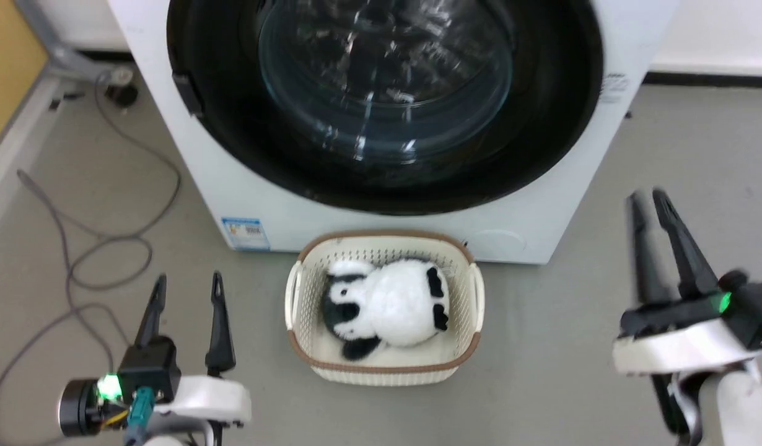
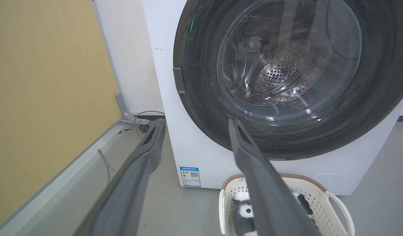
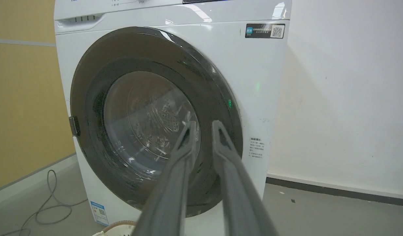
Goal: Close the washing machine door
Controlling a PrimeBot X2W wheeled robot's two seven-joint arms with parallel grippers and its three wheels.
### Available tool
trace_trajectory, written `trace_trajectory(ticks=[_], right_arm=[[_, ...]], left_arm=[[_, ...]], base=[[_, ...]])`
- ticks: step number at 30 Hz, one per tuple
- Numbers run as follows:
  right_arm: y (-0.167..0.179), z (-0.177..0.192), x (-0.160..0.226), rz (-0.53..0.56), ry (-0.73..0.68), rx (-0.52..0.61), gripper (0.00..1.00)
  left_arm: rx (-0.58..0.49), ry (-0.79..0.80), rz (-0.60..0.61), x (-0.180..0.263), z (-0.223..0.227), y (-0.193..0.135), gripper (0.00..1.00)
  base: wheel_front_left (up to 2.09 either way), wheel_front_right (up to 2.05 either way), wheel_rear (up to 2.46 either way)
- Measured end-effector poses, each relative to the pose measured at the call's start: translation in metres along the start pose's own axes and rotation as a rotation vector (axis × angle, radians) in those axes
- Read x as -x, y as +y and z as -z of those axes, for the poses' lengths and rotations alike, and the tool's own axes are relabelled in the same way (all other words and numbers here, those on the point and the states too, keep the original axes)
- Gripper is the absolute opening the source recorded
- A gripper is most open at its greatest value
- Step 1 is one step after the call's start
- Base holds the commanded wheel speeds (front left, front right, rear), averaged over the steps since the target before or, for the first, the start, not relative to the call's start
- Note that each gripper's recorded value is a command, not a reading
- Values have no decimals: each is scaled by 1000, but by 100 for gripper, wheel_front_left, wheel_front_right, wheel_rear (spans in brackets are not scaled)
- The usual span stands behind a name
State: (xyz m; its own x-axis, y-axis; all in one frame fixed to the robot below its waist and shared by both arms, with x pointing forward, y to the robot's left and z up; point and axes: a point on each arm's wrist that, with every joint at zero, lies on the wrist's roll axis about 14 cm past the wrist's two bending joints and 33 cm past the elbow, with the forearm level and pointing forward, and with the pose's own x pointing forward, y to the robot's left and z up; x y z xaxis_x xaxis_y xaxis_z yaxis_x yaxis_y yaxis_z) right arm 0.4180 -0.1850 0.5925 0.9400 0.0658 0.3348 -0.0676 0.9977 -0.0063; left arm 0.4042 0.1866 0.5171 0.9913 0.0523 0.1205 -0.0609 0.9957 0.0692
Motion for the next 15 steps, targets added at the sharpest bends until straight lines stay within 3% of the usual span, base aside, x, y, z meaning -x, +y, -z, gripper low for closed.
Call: trace_trajectory(ticks=[12, 13, 15], right_arm=[[1, 19, 51, 31, 96, -95, 100], [2, 20, 53, 30, 102, -97, 0], [2, 20, 52, 30, 101, -97, 0]], left_arm=[[-6, -3, 48, 21, -5, -12, 100], [-6, -1, 49, 21, -4, -12, 0], [-4, 0, 49, 21, -4, -12, 0]], base=[[0, 0, 0], [0, 0, 0], [0, 0, 0]])
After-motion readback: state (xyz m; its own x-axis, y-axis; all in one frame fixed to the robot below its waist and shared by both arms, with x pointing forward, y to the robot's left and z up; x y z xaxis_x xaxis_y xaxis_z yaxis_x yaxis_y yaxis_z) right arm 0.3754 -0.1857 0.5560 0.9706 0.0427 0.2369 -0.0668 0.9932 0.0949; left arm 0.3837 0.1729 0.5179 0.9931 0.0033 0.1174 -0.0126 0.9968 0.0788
